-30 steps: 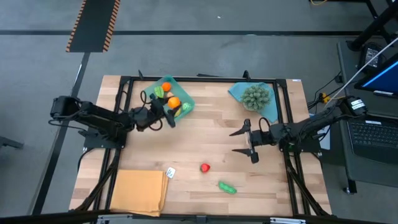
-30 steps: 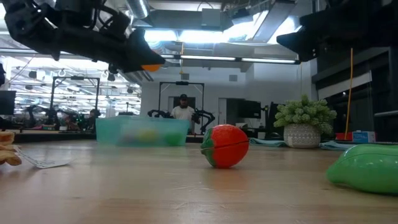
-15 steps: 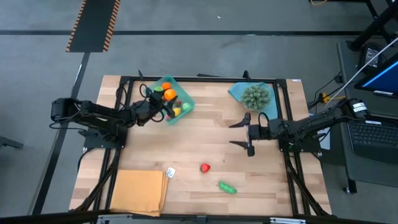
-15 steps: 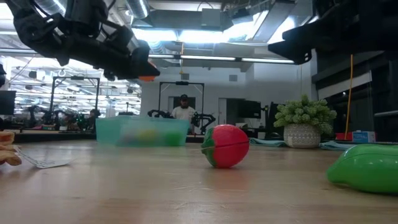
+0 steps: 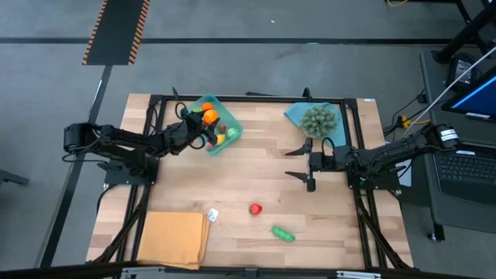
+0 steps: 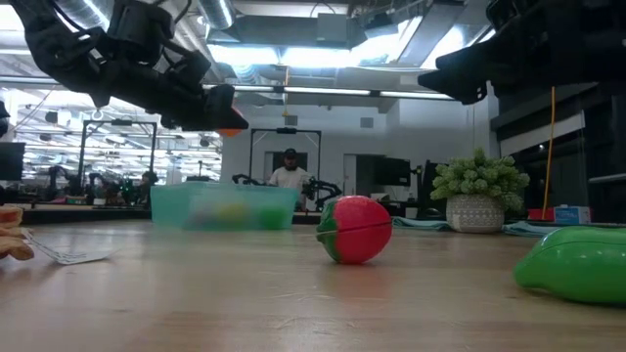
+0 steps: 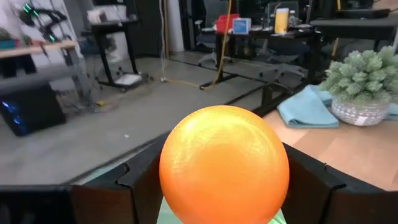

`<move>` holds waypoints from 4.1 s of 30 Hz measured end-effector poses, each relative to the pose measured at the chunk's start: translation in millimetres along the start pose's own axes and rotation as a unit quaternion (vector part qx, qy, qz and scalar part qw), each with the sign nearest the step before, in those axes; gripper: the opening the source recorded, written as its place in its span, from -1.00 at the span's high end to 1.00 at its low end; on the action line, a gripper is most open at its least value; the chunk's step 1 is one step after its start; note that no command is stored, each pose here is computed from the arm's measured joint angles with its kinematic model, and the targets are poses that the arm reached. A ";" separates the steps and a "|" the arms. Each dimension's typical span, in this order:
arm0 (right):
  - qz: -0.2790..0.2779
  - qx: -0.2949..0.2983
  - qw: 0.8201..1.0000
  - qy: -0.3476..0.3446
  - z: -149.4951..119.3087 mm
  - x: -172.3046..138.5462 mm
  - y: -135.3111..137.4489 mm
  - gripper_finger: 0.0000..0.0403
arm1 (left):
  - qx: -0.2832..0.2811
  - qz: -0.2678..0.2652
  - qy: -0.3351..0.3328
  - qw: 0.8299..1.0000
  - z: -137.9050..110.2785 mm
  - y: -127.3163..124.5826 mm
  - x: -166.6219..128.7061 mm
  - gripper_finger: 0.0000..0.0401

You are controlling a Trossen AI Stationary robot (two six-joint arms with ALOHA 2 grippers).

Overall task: Pick and placing Produce into tupperware
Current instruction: Put the orange into the blue bin

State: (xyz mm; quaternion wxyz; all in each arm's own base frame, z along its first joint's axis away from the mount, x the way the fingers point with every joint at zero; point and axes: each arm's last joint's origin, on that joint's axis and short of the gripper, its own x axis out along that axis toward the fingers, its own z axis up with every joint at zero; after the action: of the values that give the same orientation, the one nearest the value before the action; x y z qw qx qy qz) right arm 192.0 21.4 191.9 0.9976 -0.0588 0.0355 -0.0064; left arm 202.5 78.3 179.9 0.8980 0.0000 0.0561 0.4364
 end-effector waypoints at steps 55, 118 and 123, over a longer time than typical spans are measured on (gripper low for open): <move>0.003 -0.007 1.000 0.026 -5.1 -0.2 0.6 -0.55 | 0.089 -0.070 0.381 0.917 22.4 53.2 105.5 -0.19; 0.005 -0.005 0.999 0.037 -7.2 -0.3 0.8 -0.55 | 0.095 -0.042 0.399 0.911 -17.4 54.5 133.1 -0.31; 0.005 -0.005 0.999 0.037 -7.2 -0.3 0.8 -0.55 | 0.098 -0.049 0.398 0.911 -17.3 49.6 132.2 -0.31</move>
State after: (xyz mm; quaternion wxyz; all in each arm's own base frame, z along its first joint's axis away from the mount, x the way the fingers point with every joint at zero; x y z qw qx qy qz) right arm 191.2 21.4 184.7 0.9953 -0.0634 0.0725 -0.0036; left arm 242.9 211.7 151.9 0.8170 -0.0882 0.4509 0.3484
